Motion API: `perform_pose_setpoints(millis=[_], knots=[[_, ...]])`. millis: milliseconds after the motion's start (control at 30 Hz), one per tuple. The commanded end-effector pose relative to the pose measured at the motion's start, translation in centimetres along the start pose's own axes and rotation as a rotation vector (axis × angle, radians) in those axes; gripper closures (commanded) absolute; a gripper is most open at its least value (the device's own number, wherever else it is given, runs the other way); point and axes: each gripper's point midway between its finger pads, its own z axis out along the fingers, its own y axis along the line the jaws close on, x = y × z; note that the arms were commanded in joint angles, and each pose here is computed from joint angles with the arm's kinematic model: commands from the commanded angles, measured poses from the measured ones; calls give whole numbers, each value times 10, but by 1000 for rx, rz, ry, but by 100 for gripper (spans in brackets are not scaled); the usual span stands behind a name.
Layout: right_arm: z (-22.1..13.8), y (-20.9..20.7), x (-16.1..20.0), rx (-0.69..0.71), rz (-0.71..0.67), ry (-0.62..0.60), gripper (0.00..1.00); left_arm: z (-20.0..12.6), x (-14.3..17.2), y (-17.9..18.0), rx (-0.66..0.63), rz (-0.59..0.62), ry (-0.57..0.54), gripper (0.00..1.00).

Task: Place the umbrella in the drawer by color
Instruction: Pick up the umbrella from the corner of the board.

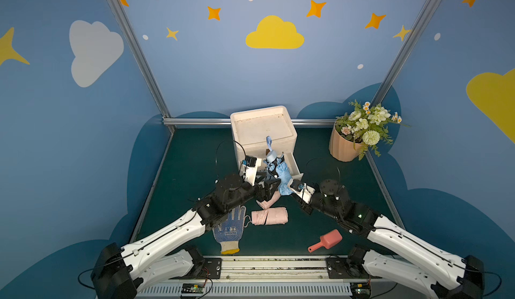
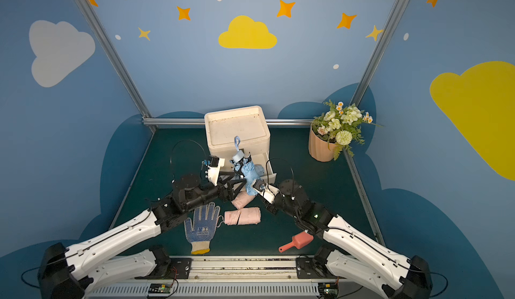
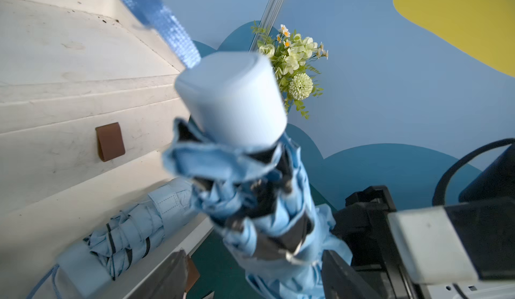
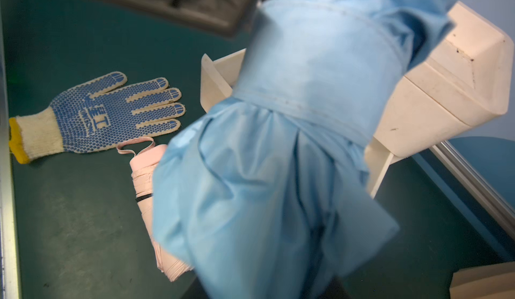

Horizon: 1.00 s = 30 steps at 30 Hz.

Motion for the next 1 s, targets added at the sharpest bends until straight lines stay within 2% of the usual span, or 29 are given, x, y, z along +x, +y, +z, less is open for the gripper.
perform_pose_setpoints(millis=[0,133,267,333,400,500,533,633,733,833,967], knots=[[-6,-7,-36,47,-80,-118,89,0,-22,-17,68,-21,-60,20],[-6,7,-39,17,-139,-132,89,1,-25,-16,65,-28,-70,21],[-4,14,-39,6,-189,-138,88,4,-22,-14,57,-41,-66,30],[-3,15,-40,14,-199,-137,85,6,-22,-13,61,-48,-67,44],[-2,10,-39,44,-194,-124,79,6,-22,-14,63,-49,-71,64],[-1,-1,-36,103,-166,-99,63,4,-31,-10,35,-34,-111,90],[-2,-5,-35,126,-164,-90,58,1,-39,-9,19,-20,-142,96],[-6,-17,-31,188,-98,-78,39,-4,-59,4,-78,19,-228,97],[-12,-25,-26,229,-20,-82,29,-9,-71,23,-195,31,-290,97],[-16,-29,-18,252,41,-102,25,-6,-79,38,-257,32,-359,98],[-24,-34,-13,273,112,-126,24,13,-82,49,-301,50,-376,97]])
